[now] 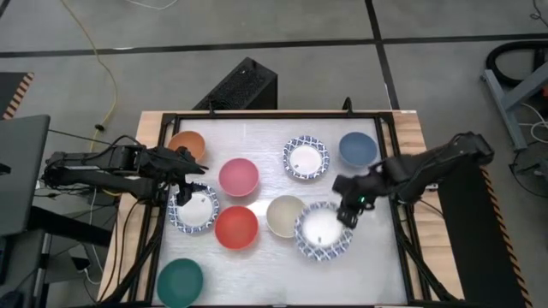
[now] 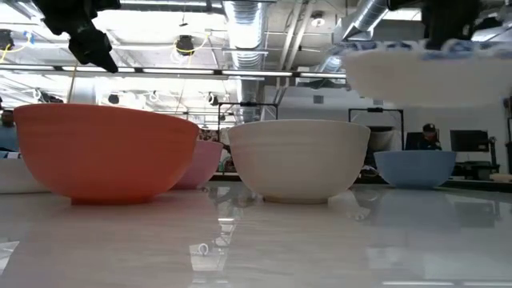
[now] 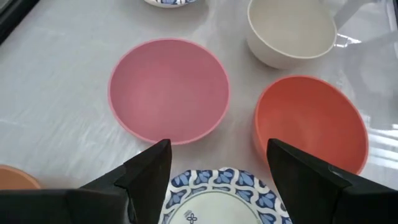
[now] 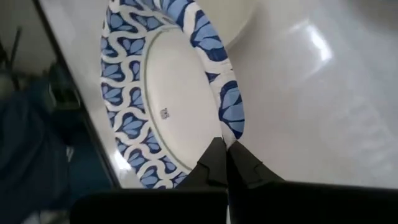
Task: Nest bowls inside each other by size order
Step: Stack the bottom blue patterned bowl on top of the top blue patterned bowl
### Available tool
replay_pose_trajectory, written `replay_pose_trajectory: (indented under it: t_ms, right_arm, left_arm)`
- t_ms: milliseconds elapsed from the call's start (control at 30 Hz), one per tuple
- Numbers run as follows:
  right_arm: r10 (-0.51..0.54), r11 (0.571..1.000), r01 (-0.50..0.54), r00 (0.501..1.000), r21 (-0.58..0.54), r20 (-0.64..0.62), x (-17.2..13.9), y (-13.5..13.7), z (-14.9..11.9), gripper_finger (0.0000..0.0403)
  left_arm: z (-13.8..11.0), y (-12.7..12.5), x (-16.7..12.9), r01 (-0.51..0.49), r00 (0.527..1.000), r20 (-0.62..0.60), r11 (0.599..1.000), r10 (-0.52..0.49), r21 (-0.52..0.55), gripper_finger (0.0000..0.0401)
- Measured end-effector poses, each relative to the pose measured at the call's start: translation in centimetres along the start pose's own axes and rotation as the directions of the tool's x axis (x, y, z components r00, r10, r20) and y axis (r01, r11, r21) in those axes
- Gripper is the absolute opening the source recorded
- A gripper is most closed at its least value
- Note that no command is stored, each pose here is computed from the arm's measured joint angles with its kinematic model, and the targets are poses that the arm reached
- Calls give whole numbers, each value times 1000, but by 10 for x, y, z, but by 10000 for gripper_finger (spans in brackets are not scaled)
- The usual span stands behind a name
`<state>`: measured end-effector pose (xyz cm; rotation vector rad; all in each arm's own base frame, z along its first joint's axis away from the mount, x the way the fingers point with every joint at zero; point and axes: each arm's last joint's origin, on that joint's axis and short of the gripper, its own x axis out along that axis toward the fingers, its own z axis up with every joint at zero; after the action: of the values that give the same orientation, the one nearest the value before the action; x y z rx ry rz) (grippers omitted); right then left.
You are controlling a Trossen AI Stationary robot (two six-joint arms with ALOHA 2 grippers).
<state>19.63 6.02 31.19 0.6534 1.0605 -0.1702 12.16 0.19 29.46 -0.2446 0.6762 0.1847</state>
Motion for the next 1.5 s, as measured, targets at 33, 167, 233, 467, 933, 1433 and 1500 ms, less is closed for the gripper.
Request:
replay_pose_trajectory:
  t_ms: [33,167,233,467,933,1433,1500]
  right_arm:
    - [-12,1000,11,1000,18,26,-7,-4,3,5]
    - [-91,994,76,978,83,189,-31,-18,17,5]
    - [-158,983,121,940,138,303,-41,-28,24,5]
    - [-266,946,131,837,298,478,-64,-66,53,6]
    - [-105,904,-108,882,414,460,-40,-154,96,4]
    - [-75,838,-143,926,527,370,12,-225,88,3]
    - [-60,840,-159,923,519,380,16,-229,93,4]
  left_arm:
    - [0,0,0,0,1000,0,1000,0,0,254]
    - [0,1,0,-20,1000,6,1000,20,1,254]
    - [0,1,0,-45,999,14,999,45,5,254]
    - [1,2,0,-74,997,28,997,73,17,254]
    - [1,2,0,-71,997,31,997,72,-28,254]
    - [1,2,0,-70,997,30,996,72,-49,254]
    - [1,2,0,-70,997,29,996,72,-53,254]
